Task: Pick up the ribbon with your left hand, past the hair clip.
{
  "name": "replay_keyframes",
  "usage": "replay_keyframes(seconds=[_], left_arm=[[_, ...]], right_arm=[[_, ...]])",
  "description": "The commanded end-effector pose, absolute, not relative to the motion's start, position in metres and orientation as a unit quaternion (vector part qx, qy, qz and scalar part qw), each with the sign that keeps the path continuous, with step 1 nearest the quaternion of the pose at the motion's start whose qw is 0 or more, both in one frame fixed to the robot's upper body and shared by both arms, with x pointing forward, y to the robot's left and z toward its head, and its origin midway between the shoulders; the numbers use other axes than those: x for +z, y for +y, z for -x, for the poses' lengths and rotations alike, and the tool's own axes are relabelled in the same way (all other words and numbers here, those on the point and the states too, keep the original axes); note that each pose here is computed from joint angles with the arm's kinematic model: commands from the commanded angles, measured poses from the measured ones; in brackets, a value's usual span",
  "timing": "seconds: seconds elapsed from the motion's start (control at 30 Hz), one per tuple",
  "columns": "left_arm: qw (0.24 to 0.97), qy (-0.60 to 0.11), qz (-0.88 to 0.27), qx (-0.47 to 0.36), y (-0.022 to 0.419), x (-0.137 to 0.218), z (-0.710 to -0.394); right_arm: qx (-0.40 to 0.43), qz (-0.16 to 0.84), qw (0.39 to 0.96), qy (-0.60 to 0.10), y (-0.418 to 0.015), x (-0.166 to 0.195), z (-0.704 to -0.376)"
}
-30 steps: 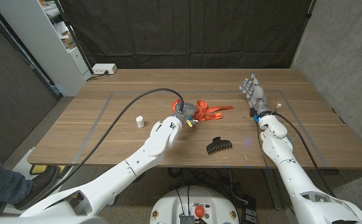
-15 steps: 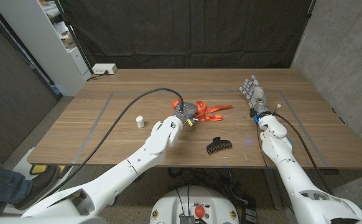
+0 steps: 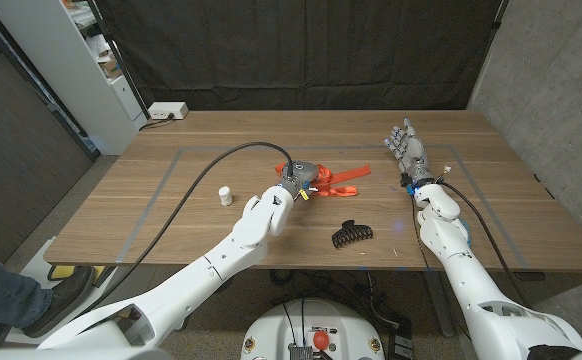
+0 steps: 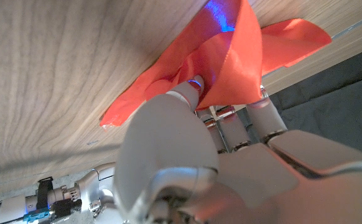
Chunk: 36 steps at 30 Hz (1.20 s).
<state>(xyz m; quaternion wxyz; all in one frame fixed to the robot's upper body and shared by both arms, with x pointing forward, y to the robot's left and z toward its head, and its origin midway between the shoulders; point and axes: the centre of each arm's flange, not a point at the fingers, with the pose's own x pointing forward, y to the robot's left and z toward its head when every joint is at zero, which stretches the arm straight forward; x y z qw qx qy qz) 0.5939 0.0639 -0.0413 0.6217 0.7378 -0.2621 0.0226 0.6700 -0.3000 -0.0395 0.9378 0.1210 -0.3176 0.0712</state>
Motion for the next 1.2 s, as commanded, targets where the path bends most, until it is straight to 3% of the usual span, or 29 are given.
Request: replay_keyframes(seconds=[0.03,1.2], left_arm=[[0.639,-0.271,-0.719,0.029,0.07,-0.038,-0.592],[0.673,-0.293,-0.677,0.054,0.086,-0.013,-0.576]], right_arm=[[0.071,-0.122,0.937,-0.319,-0.297,-0.038,-0.67],[0.076,-0.115,0.935,-0.327,-0.289,-0.026,-0.666]])
